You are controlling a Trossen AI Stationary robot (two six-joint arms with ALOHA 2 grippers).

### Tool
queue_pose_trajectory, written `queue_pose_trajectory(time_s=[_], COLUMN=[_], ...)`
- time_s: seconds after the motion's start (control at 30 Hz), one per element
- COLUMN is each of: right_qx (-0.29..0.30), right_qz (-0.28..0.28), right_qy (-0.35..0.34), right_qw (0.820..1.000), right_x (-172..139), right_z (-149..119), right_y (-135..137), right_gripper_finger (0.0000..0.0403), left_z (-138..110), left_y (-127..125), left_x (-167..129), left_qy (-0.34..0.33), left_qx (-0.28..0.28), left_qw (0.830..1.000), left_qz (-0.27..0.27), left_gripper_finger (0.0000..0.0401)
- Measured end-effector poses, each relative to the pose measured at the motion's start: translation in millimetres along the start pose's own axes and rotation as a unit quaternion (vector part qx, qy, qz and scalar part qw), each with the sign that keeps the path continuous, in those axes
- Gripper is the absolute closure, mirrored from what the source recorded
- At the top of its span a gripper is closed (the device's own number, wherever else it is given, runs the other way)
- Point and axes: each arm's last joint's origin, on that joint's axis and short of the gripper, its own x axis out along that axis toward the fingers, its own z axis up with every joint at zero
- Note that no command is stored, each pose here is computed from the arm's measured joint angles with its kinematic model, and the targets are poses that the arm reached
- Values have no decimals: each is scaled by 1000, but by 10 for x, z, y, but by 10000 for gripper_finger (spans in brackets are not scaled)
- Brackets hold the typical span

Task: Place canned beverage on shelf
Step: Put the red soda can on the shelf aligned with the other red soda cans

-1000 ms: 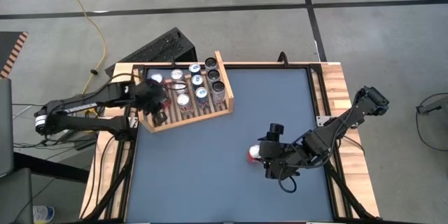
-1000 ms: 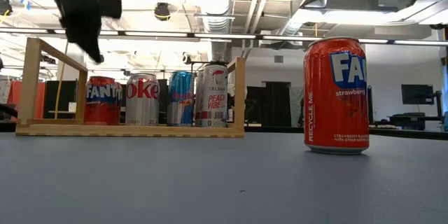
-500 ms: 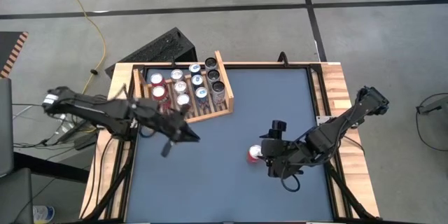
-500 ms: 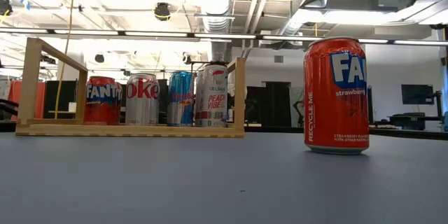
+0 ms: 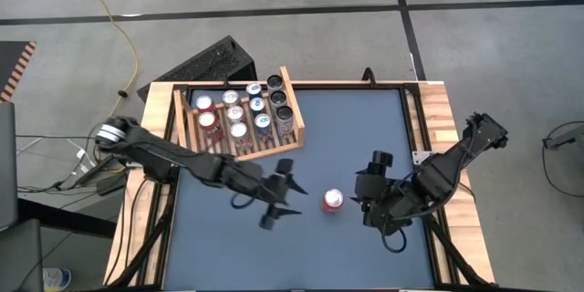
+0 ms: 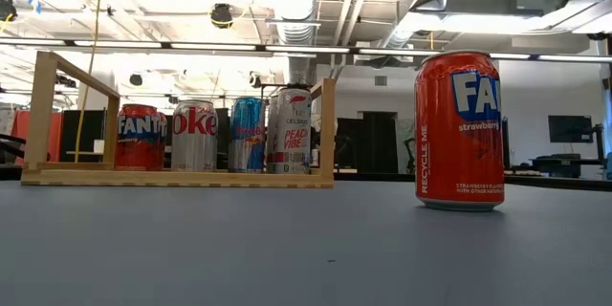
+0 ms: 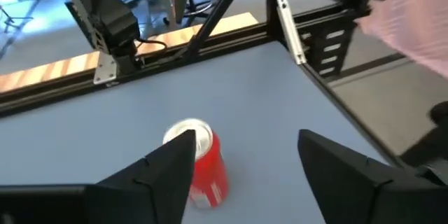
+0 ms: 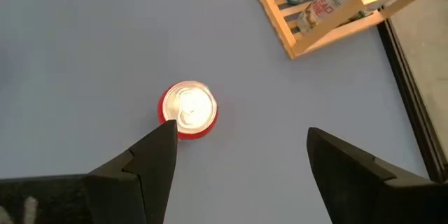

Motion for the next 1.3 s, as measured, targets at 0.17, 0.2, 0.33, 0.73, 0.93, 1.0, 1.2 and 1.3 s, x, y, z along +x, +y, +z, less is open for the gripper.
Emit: queue_pose_trajectory(time_s=[0.17, 0.2, 0.33, 0.73, 0.93, 1.0, 1.2, 1.3], right_qx=[4, 5, 13, 10, 14, 16, 26, 27], right_qz=[4, 5, 6, 16, 19, 20, 19, 19], right_qy=[0, 0, 4, -9, -12, -13, -12, -12], right_qw=[1000, 1000, 1000, 1000, 1000, 1000, 999, 999], right_x=[-43, -51, -90, -179, -179, -179, -178, -178], right_z=[-46, -55, -104, -182, -173, -171, -173, -173], right_y=[43, 52, 83, 172, 178, 180, 178, 178], right_gripper_finger=[112, 112, 112, 112, 112, 112, 112, 112], left_z=[10, 2, -50, -114, -176, -294, -361, -391], left_y=[12, 27, 104, 234, 263, 261, 300, 312], left_x=[453, 527, 785, 1101, 1191, 1238, 1300, 1308], left_qy=[16, 19, 29, 65, 88, 115, 109, 116], left_qx=[15, 14, -3, 18, 25, 26, -2, -3], left_qw=[1000, 1000, 999, 997, 992, 989, 992, 992], left_qz=[10, 12, 20, 25, 84, 93, 58, 56], left_gripper_finger=[131, 128, 120, 105, 44, 29, 19, 19])
